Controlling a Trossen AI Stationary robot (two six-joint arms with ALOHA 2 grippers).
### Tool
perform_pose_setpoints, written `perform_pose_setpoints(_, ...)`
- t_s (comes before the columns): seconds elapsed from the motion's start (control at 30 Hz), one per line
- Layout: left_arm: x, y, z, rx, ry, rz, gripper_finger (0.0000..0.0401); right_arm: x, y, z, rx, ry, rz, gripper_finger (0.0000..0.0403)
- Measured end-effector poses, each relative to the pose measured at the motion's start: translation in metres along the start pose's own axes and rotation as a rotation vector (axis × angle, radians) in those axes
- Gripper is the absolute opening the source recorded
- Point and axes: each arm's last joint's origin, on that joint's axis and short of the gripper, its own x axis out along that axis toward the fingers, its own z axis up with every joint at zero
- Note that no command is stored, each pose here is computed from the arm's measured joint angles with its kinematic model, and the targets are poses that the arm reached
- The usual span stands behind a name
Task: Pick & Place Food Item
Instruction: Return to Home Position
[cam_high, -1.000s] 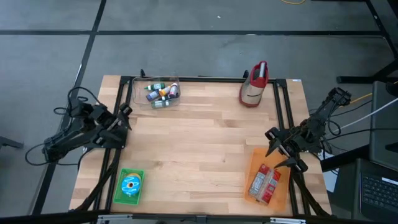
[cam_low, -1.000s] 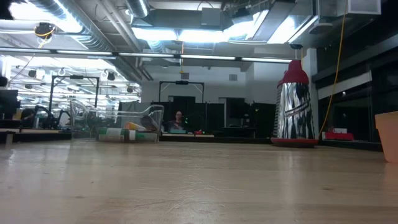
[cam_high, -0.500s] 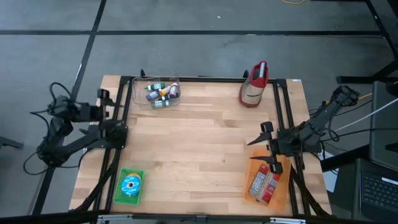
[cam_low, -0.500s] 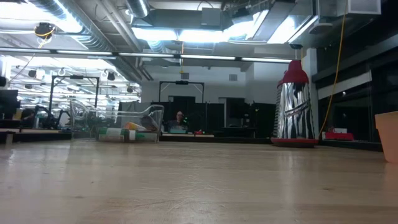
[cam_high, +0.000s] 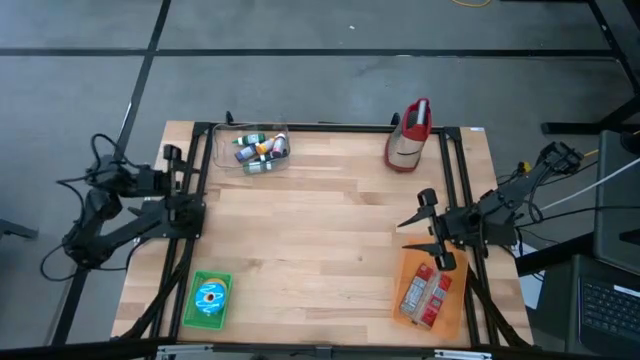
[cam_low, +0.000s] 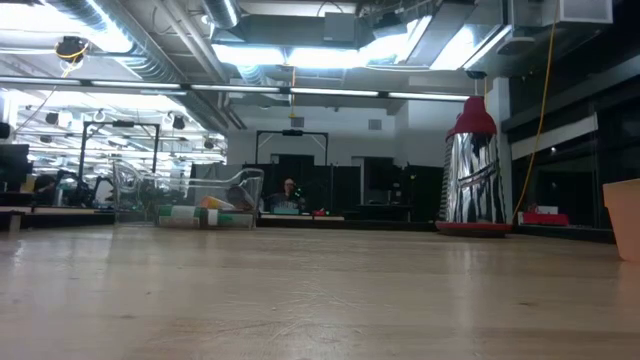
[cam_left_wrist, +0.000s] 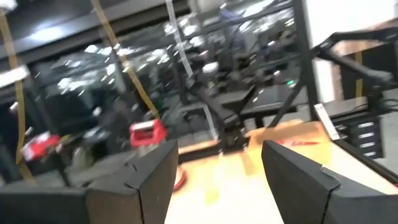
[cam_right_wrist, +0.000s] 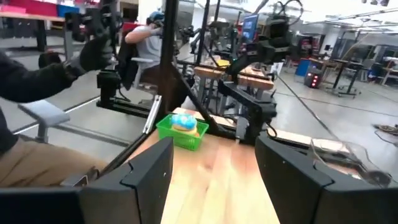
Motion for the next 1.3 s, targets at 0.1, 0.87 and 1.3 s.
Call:
perform_pose_setpoints(0.1, 0.013, 0.003, -0.019, -0.006, -0.014, -0.054, 0.0228, -0.011, -0.002, -0.022, 0.004, -0.001, 0.018, 0.023)
perform_pose_setpoints(0.87, 0.056, 0.005, -0.143, -0.156, -0.047, 0.009, 0.023, -0.061, -0.004, -0.105, 0.143, -0.219, 0.258, 0.023)
perform_pose_setpoints(1.3, 0.057, 0.006, -0.155, -0.084, 0.086, 0.087, 0.0228, -0.056, -0.002, -0.121, 0.113, -0.036, 0.196, 0.023)
